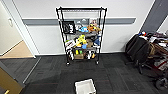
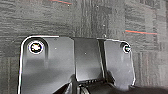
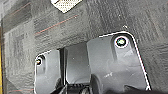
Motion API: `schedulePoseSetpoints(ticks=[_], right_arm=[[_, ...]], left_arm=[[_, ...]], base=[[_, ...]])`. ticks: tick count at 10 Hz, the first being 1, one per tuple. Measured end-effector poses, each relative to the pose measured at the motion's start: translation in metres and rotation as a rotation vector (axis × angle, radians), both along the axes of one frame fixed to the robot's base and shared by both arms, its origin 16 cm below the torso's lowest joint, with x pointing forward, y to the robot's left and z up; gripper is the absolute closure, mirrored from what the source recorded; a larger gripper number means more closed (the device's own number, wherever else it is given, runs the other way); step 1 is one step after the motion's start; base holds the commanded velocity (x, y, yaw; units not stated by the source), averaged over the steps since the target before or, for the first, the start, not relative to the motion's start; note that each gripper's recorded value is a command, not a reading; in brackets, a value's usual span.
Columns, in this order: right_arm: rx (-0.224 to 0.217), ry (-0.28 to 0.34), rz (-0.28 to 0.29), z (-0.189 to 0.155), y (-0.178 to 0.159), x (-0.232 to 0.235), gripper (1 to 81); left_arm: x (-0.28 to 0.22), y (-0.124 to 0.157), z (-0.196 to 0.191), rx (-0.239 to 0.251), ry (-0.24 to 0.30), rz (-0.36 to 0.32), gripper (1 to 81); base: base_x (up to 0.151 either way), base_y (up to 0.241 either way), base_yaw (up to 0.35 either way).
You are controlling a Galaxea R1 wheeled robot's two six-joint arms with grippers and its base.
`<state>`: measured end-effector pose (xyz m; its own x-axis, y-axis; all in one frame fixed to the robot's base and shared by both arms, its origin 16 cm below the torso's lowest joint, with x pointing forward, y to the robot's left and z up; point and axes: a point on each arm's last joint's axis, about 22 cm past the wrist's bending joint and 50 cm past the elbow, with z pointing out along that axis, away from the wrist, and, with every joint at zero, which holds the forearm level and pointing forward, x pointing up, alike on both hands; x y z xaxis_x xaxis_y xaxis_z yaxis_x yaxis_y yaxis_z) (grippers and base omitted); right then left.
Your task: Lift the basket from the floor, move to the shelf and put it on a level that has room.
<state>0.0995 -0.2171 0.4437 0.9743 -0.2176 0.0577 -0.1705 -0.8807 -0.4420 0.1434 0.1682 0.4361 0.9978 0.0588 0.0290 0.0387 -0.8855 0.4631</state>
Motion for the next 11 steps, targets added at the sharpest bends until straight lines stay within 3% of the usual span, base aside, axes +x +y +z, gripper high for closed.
schedulePoseSetpoints(ticks=[3,11], right_arm=[[0.009,0.036,0.002,-0.001,0.008,-0.026,1.0],[0.003,0.019,-0.007,-0.001,0.005,-0.025,1.0]], left_arm=[[-0.012,0.002,-0.001,0.003,0.017,-0.002,1.0],[-0.018,0.004,-0.002,0.007,0.02,-0.004,1.0]], base=[[0.11,0.0,0.0],[0.11,0.0,0.0]])
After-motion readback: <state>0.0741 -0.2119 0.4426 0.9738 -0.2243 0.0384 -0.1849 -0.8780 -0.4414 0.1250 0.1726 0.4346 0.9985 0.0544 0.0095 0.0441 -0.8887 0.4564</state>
